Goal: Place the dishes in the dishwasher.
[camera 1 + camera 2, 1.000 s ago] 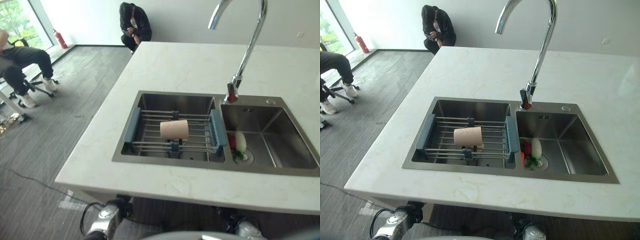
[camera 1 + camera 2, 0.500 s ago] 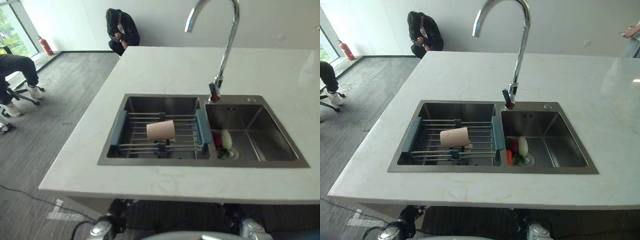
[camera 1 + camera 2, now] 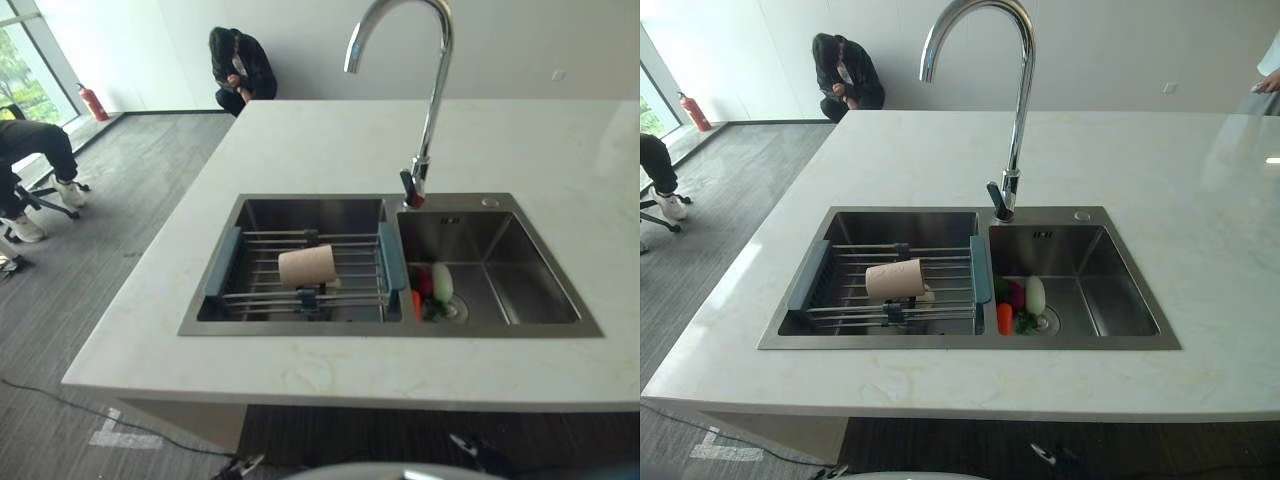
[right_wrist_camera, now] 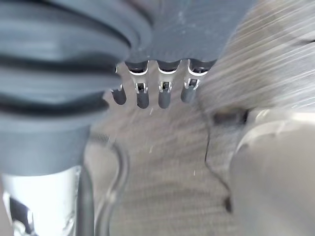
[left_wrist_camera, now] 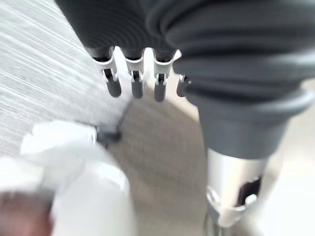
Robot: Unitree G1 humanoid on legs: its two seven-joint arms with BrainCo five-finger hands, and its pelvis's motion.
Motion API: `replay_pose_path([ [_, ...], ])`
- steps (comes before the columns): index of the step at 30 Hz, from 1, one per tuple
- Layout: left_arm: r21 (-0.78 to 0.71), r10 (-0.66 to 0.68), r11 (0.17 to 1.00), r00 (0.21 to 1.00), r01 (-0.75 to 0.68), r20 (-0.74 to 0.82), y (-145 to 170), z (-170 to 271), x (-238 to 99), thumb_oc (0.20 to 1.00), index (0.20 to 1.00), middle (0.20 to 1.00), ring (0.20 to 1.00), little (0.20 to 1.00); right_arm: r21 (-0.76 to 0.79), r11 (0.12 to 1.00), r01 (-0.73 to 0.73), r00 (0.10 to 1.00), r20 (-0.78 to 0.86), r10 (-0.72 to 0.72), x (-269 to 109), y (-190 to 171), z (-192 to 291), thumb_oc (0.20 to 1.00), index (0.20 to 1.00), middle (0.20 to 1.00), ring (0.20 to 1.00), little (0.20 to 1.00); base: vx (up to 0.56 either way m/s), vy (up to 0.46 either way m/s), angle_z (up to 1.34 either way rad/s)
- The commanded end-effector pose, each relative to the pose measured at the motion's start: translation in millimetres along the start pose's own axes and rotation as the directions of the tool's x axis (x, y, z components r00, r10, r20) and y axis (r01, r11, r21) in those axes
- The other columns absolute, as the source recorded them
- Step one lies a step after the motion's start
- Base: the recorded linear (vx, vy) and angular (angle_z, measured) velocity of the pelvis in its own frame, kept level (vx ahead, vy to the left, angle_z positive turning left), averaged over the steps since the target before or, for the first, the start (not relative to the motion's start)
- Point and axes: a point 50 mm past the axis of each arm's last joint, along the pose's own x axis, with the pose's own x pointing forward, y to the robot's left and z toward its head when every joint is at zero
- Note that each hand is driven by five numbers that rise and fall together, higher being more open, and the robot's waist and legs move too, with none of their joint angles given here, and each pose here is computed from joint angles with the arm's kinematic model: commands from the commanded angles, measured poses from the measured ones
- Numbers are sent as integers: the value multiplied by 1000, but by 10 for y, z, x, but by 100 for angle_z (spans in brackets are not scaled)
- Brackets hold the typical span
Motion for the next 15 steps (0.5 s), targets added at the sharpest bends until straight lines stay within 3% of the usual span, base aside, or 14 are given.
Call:
replay_pose_path([
  [1,-229,122,968,990,-103,68,128,344,32,1000,1000,1000,1000,1000,5,999,-43,992,115,42,62,78,340,1000,1000,1000,1000,1000,2,13,7],
  [4,-336,243,919,967,-204,76,284,421,5,1000,1000,1000,1000,1000,25,999,-26,993,118,23,42,-22,338,1000,1000,1000,1000,1000,-11,15,6],
  [6,-460,395,821,918,-338,32,447,456,-36,1000,1000,1000,1000,1000,25,999,-27,993,120,24,38,-35,343,1000,1000,1000,1000,1000,0,32,7],
  [7,-542,523,721,852,-432,18,670,565,-110,1000,1000,1000,1000,1000,18,999,-32,993,115,30,44,-15,352,1000,1000,1000,1000,1000,36,29,7],
  [8,-569,571,688,820,-450,41,746,695,-145,1000,1000,1000,1000,1000,12,999,-36,993,109,35,46,0,338,1000,1000,1000,1000,1000,54,20,7],
  [11,-683,671,584,734,-438,103,853,1045,-242,1000,1000,1000,1000,1000,2,999,-38,995,96,37,41,14,284,1000,1000,1000,1000,1000,30,3,14],
  [13,-794,749,483,644,-368,157,909,1350,-368,1000,1000,1000,1000,1000,-6,999,-32,995,92,32,43,40,268,1000,1000,1000,1000,1000,-14,5,6],
  [15,-846,787,441,582,-300,204,943,1560,-480,1000,1000,1000,1000,1000,-11,1000,-20,996,84,21,46,53,254,1000,1000,1000,1000,1000,0,0,0],
])
